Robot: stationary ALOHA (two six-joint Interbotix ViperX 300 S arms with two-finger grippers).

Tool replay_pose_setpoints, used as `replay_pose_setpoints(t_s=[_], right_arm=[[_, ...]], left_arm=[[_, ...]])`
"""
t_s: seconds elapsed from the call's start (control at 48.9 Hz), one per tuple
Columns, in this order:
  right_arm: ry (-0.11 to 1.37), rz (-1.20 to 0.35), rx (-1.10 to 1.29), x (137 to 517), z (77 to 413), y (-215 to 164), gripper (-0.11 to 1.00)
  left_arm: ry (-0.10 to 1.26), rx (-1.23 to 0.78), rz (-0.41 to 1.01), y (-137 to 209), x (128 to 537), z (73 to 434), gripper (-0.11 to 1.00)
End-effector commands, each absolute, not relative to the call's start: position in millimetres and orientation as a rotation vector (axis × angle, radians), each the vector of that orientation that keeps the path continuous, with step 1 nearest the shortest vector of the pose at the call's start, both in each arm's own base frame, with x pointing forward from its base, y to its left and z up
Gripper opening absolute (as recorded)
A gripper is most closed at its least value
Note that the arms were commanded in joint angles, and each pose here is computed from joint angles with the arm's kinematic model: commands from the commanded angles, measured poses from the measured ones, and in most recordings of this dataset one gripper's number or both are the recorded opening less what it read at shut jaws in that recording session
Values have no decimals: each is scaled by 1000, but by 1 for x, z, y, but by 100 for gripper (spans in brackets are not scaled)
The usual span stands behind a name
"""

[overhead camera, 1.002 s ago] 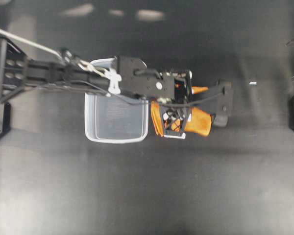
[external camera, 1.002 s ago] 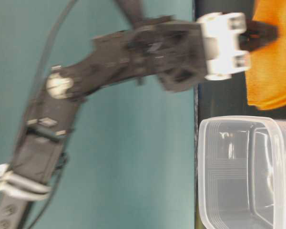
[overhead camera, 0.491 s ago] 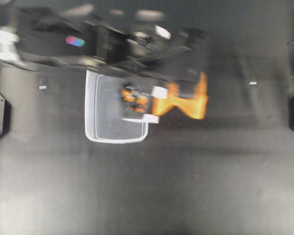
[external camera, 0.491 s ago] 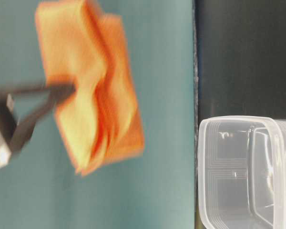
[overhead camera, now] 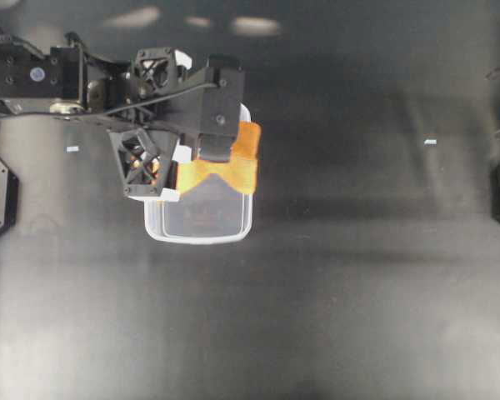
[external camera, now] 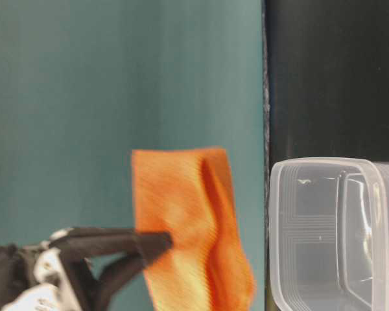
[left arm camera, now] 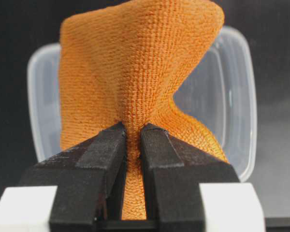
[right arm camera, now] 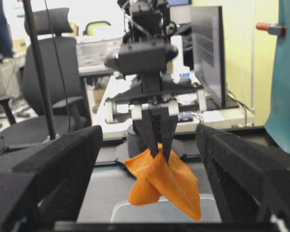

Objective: Place the orange towel into the container with the left arm.

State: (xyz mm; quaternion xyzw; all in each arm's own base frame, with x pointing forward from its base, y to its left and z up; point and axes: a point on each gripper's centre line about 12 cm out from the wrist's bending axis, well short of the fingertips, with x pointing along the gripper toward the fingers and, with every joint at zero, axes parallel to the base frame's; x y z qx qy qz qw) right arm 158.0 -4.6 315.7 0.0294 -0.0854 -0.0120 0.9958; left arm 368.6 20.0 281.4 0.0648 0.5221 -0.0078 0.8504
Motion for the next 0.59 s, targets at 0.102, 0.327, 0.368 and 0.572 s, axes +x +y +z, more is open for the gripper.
replay_pose_setpoints(t_s=[0.102,0.327,0.368,0.572], right_arm=[[-170,-21,62,160,317,-4,76],[-170,-23,62,160,317,-4,76],[-170,-21,62,160,317,-4,76],[-170,-23,62,160,317,-4,76]], left_arm=[[1118,140,-16,21,364,277,6],[1126,148,-22,21,367,271,6],[1129,148,-23,21,368,269,6],[1152,146,-24,22,372,260,7]])
